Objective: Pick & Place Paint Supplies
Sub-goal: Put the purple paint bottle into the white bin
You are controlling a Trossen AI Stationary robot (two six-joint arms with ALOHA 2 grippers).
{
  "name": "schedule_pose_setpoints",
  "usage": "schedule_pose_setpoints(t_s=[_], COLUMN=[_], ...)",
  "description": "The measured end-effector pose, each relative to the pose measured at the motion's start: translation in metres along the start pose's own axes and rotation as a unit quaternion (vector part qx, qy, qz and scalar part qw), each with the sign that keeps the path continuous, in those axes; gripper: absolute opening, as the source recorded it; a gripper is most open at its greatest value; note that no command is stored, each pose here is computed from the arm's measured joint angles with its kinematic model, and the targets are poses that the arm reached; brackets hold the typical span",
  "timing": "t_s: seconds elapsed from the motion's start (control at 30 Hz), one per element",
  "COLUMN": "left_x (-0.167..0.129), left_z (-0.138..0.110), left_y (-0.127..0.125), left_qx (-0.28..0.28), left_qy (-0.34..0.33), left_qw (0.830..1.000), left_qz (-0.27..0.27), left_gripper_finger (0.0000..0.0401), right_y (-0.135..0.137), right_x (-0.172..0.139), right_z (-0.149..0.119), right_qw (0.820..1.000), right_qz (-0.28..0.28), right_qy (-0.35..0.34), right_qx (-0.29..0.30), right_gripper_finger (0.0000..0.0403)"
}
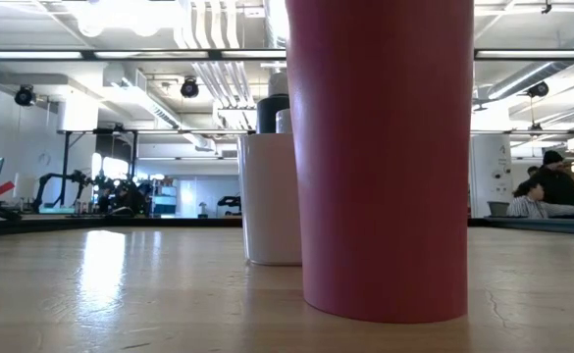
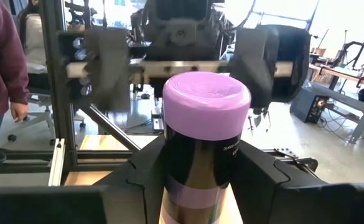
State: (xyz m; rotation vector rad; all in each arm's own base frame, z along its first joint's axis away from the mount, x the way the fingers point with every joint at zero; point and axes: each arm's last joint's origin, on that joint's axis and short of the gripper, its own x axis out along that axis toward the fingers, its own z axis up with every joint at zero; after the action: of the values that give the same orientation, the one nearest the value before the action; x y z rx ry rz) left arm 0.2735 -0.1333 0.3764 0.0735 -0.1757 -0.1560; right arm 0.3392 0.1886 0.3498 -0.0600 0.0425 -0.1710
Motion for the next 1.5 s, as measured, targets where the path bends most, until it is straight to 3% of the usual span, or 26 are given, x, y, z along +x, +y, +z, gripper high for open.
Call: schedule_pose_setpoints(t_s=[0.17, 0.37, 0.63, 0.97, 1.1, 1.27, 1.5], left_x=[-0.021, -0.04, -0.043, -0.045, -0.044, -0.042, -0.042], left_z=[0.015, 0.022, 0.0, -0.019, -0.027, -0.033, -0.036], left_y=[0.011, 0.02, 0.019, 0.02, 0.024, 0.03, 0.032], left_qx=[-0.012, -0.105, -0.199, -0.327, -0.383, -0.432, -0.456], left_qy=[0.03, 0.056, 0.082, 0.097, 0.108, 0.122, 0.134], left_qw=[0.999, 0.991, 0.973, 0.936, 0.914, 0.891, 0.878], left_qz=[0.03, 0.061, 0.082, 0.092, 0.079, 0.066, 0.052], left_gripper_finger=[0.0296, 0.0296, 0.0296, 0.0296, 0.0296, 0.0296, 0.0296], right_y=[0.0, 0.001, 0.008, 0.025, 0.028, 0.042, 0.073], right_x=[0.0, 0.0, -0.006, -0.022, -0.02, -0.005, 0.028], right_z=[0.0, -0.001, -0.003, -0.005, -0.008, -0.023, -0.04], right_qw=[1.0, 1.0, 0.988, 0.949, 0.928, 0.885, 0.786], right_qz=[0.001, 0.003, 0.029, 0.061, 0.061, 0.033, -0.106], right_qy=[0.002, 0.003, 0.011, 0.003, 0.001, 0.025, 0.116], right_qx=[-0.001, -0.03, -0.149, -0.308, -0.367, -0.464, -0.598], right_gripper_finger=[0.0138, 0.0149, 0.0136, 0.0149, 0.0147, 0.0143, 0.0151])
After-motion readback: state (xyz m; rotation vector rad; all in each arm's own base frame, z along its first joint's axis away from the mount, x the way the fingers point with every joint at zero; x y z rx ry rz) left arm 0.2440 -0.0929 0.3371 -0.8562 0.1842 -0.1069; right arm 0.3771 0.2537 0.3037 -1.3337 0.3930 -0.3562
